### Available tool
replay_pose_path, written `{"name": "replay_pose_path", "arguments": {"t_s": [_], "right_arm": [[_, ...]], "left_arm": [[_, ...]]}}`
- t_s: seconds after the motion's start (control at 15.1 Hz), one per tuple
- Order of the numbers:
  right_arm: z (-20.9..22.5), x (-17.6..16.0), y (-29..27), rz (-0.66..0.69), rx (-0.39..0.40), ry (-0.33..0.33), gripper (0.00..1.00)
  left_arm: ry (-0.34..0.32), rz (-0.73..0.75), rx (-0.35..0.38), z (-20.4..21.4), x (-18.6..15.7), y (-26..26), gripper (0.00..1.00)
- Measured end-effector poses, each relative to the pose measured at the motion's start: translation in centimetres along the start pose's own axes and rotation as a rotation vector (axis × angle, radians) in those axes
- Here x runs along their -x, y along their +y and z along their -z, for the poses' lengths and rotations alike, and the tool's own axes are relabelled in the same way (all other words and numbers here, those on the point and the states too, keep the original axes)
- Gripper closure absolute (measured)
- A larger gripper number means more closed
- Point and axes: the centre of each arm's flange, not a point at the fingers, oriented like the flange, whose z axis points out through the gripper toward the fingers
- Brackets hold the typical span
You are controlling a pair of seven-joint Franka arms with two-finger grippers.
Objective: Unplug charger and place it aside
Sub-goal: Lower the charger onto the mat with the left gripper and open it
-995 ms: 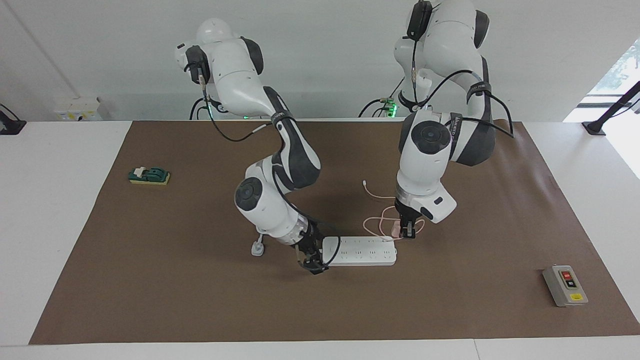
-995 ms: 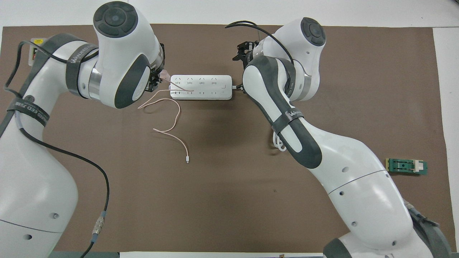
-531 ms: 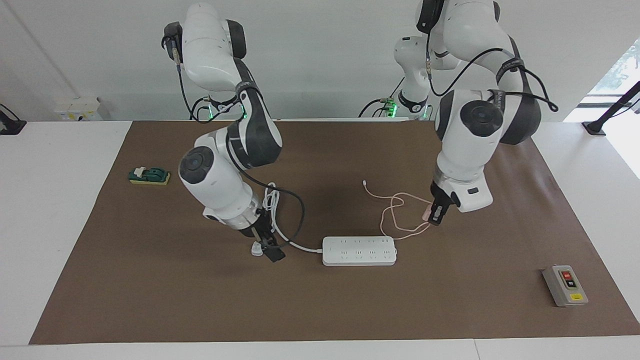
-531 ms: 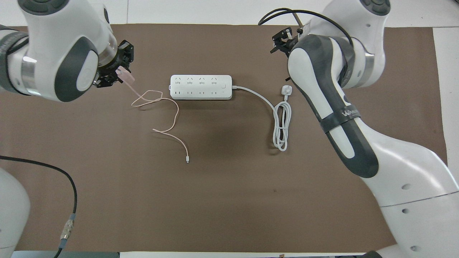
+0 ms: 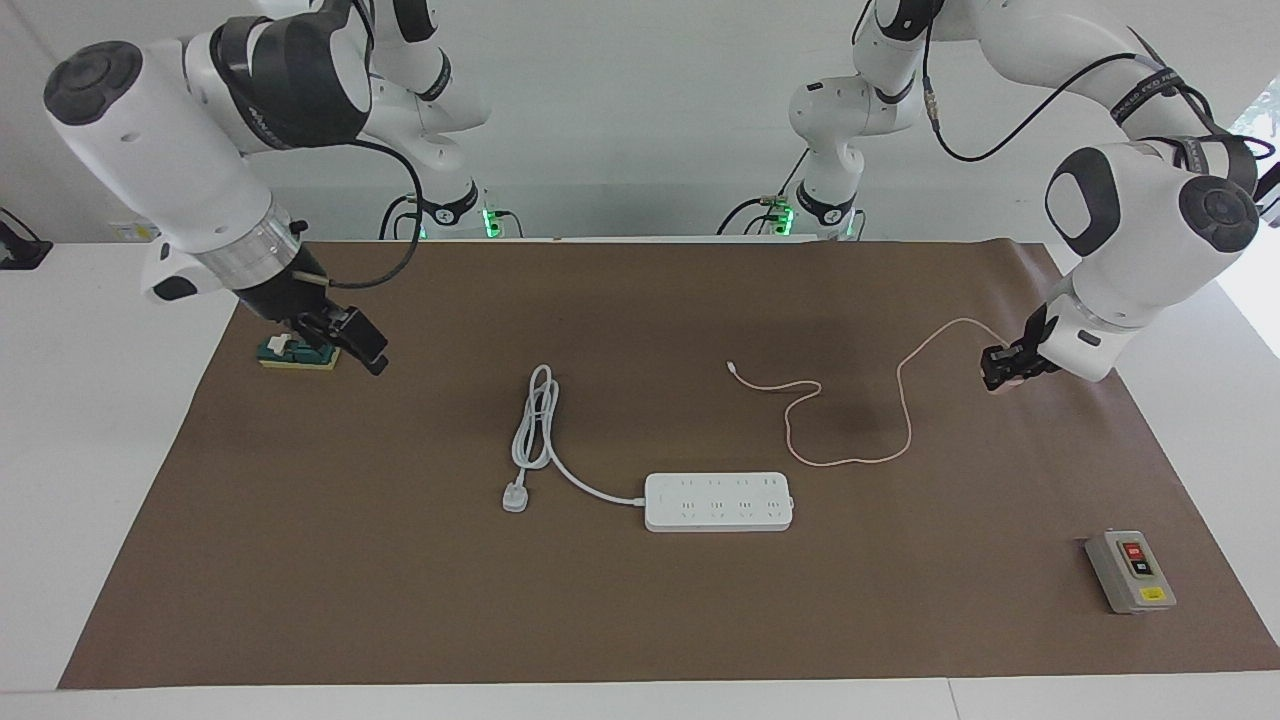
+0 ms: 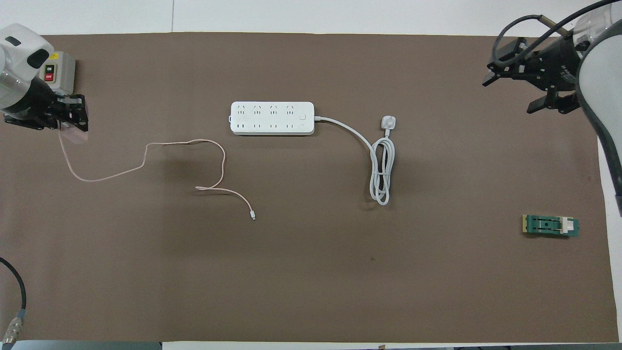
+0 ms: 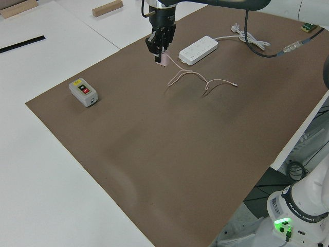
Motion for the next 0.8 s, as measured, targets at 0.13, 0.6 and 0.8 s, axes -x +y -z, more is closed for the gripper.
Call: {"name": "replay_pose_path", "arguments": {"t_s": [0.13,0.6,0.8], "right_arm": [[1.4,0.8,0.6,0.097,0.027,0.016,0.0],[4.3,3.8,4.0,0.322,0.065,0.021,0.0],[3.0,3.7,7.1,0.422,0.049,0.021,0.0]], "left_arm": [[0.033,-0.048,0.017,-3.5,2.1,-1.5,0.69],[0.143,-0.018,0.082,-11.1,6.5,-1.6,0.64],[0.145,-0.004,0.083,-11.7,6.6,-2.4,0.34]]}}
